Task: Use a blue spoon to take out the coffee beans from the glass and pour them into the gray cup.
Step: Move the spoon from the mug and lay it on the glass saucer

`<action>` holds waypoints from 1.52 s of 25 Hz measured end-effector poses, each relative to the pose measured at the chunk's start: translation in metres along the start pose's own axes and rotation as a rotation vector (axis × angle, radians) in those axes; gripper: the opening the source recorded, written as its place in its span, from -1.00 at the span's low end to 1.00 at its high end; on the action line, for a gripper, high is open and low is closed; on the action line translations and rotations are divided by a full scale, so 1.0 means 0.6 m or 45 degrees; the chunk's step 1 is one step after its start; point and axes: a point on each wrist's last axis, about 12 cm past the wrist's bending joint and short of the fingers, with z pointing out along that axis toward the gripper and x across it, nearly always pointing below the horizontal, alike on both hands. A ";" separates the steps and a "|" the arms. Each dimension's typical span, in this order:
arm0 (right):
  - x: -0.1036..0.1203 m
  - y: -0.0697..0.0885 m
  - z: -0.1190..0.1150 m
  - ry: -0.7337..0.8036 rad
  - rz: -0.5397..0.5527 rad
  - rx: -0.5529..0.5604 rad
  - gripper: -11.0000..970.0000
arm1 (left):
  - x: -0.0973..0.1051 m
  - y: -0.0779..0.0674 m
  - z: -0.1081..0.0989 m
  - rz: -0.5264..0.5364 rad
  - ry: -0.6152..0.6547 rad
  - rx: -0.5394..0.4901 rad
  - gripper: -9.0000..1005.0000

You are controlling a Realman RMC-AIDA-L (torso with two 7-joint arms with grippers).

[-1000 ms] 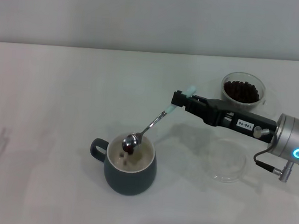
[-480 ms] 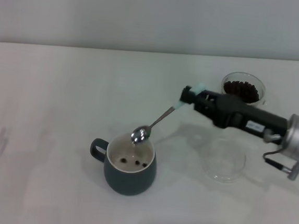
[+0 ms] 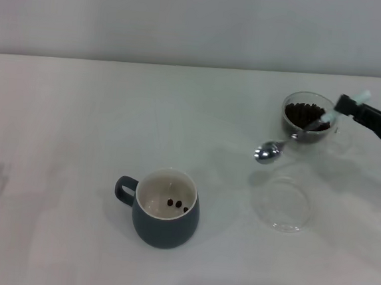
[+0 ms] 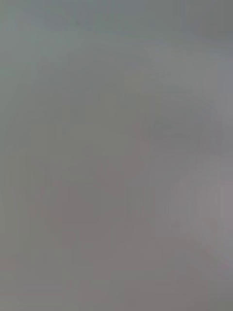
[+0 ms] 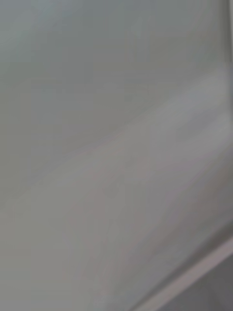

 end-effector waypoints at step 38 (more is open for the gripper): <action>0.080 -0.050 -0.012 0.225 0.240 0.376 -0.69 | -0.002 -0.007 0.006 -0.017 -0.011 0.009 0.77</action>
